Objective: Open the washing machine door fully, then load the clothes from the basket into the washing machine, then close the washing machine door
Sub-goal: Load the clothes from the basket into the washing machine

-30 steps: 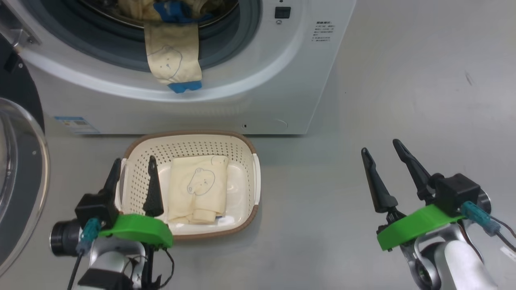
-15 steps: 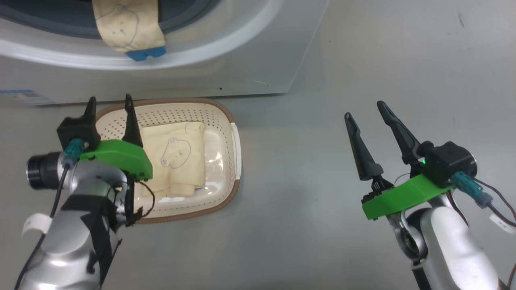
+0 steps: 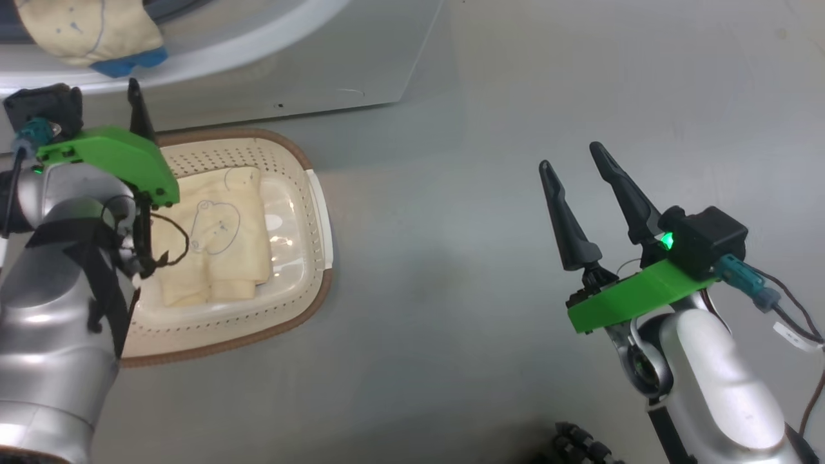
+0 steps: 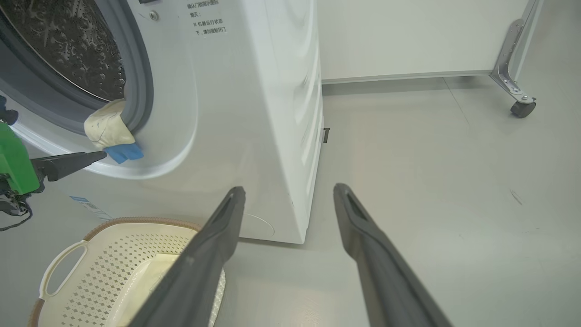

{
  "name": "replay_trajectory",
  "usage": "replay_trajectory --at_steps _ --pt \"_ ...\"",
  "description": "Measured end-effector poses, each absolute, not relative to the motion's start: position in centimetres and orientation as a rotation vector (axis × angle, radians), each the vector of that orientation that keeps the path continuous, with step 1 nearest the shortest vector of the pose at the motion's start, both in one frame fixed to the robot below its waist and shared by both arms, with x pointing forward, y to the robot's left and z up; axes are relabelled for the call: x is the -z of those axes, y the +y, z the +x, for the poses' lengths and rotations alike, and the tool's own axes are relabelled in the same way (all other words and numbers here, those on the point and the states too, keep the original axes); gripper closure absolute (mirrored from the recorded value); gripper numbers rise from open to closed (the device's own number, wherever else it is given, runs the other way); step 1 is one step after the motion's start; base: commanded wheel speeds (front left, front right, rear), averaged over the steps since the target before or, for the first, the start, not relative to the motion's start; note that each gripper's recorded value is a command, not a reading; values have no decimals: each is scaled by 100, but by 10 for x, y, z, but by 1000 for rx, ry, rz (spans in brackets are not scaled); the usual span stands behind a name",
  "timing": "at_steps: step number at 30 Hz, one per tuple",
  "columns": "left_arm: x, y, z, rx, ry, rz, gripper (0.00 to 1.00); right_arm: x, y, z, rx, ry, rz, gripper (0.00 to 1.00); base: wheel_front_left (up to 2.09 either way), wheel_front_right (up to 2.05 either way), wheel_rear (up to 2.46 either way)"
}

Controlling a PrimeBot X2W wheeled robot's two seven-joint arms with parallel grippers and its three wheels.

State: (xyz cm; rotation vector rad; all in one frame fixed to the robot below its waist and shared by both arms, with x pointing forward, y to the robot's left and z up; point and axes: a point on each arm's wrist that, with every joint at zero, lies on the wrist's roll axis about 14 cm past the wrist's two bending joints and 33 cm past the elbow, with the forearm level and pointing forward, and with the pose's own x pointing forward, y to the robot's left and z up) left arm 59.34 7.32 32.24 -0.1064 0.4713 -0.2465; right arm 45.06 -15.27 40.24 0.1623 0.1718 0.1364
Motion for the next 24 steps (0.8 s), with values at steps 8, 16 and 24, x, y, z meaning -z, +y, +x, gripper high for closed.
replay_trajectory --at_steps 8,16,24 --pt "-305 65 607 269 532 -108 0 -397 -162 449 -110 185 161 0 0 0 0" --pt "-298 61 616 285 569 -80 0 -399 -165 450 -105 182 163 0 0 0 0" --pt "-294 57 619 287 586 -74 21 -401 -170 446 -88 181 169 0 0 0 0"
